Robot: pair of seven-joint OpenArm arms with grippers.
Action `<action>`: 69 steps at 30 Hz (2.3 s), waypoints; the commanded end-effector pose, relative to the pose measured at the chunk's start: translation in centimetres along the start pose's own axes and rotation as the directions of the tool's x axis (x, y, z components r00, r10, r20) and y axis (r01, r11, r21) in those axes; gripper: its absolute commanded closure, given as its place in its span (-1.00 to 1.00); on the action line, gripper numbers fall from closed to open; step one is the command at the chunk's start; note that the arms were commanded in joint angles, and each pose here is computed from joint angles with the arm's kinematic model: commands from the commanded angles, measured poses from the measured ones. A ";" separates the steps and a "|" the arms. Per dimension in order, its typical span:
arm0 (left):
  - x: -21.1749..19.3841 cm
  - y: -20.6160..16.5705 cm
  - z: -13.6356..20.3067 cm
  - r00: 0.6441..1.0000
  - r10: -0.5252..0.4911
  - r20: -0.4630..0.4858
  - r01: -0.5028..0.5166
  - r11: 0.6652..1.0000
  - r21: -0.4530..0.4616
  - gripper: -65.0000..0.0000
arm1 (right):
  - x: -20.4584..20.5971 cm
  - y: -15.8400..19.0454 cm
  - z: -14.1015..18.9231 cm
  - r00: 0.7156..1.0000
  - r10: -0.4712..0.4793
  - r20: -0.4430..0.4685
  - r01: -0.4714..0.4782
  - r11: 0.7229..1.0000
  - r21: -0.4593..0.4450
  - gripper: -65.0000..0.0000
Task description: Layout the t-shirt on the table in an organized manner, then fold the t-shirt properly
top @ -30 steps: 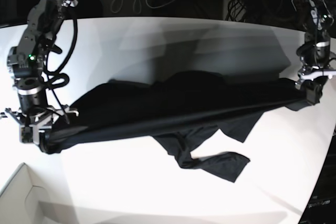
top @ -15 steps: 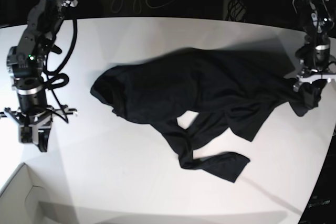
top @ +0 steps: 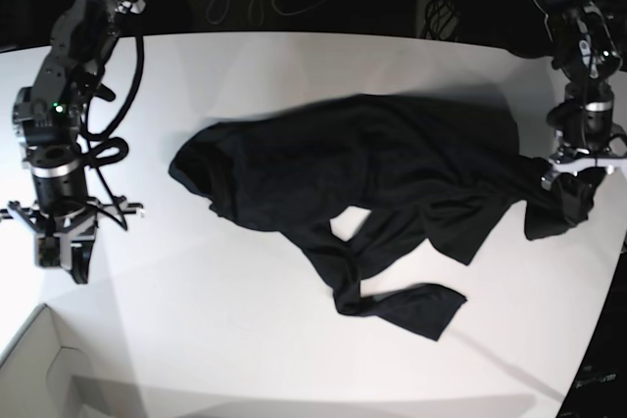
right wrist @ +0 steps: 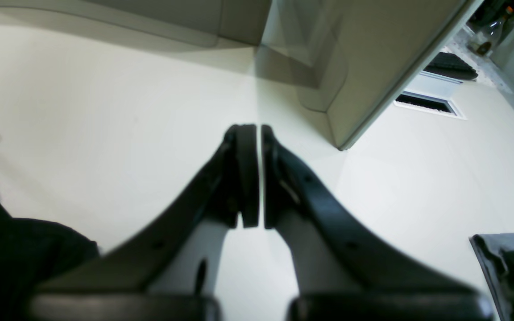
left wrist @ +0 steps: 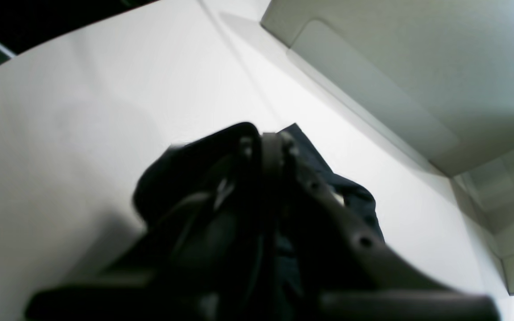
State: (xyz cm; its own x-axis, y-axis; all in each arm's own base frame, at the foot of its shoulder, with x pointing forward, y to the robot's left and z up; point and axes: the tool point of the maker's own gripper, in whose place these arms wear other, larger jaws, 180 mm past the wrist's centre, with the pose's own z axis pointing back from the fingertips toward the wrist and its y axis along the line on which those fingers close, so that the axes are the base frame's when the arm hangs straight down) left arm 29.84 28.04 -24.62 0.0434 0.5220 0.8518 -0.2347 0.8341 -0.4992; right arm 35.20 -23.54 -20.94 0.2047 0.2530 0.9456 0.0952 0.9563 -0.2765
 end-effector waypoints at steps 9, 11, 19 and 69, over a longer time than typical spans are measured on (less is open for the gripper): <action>1.0 -0.1 -0.9 0.999 0.010 0.038 -0.010 1.000 -0.008 0.99 | 0.7 -0.3 -0.5 0.999 -0.012 0.033 0.013 1.000 -0.009 1.00; 0.7 0.3 -1.0 0.999 0.013 0.029 -0.013 1.000 0.000 0.99 | 0.6 -0.3 -0.4 0.999 -0.013 0.029 0.014 1.000 -0.008 1.00; -1.7 -0.3 -1.5 0.999 0.023 -0.035 -0.023 1.000 -0.018 0.99 | 0.5 -0.2 -0.4 1.000 -0.014 0.027 0.014 1.000 -0.007 1.00; -2.3 0.2 -2.5 0.998 0.041 -0.046 -0.041 0.999 -0.004 0.99 | -0.5 0.5 -0.6 0.999 -0.036 0.002 0.036 0.999 0.006 1.00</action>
State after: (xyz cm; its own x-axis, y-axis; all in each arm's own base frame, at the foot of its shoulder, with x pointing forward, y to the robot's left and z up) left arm 31.66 27.13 -28.63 0.1199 0.5769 0.8080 -0.2557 0.8043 -0.5363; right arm 35.38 -23.09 -23.43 0.2584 0.2075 0.9435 0.0810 0.9686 -0.2352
